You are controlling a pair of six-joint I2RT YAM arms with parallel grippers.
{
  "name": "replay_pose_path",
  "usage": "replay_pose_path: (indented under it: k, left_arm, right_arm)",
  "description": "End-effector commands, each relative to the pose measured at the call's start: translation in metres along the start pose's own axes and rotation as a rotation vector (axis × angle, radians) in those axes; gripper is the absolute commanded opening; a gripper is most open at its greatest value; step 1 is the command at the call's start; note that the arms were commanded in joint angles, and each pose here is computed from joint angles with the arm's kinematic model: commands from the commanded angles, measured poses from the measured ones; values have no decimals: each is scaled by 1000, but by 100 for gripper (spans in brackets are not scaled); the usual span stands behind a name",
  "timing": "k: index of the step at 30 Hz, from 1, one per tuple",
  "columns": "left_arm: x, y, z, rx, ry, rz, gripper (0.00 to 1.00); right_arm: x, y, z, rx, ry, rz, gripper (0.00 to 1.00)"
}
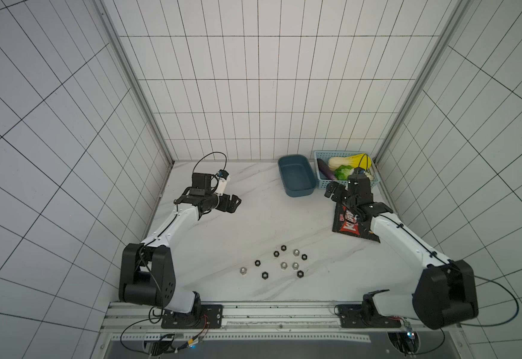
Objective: Put the nuts on the desktop into the storage box
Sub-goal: Move the storage box to the center of the board.
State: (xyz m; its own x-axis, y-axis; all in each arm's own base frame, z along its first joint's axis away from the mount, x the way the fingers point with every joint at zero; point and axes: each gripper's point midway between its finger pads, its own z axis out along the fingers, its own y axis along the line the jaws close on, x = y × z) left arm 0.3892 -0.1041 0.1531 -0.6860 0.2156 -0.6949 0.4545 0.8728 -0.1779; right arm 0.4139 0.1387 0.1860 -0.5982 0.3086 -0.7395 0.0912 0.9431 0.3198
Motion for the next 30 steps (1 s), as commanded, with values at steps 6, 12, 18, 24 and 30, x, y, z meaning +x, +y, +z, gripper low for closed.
replay_pose_path:
  k: [6,12,18,24,30]
  left_arm:
    - [10,4,-12,-26,23,51,98]
    - [14,5,-8,-24,37,51,98]
    - [17,0,-8,1,41,53,98]
    - [20,-1,-6,10,47,57,98]
    - [22,-1,-2,11,55,50,98]
  right_arm:
    - [2,14,70,148,28,102,96]
    - [19,22,110,226,103,140,92]
    - [39,15,125,368,185,186,79]
    - [53,26,132,388,177,123,73]
    - [80,29,141,357,258,146,61]
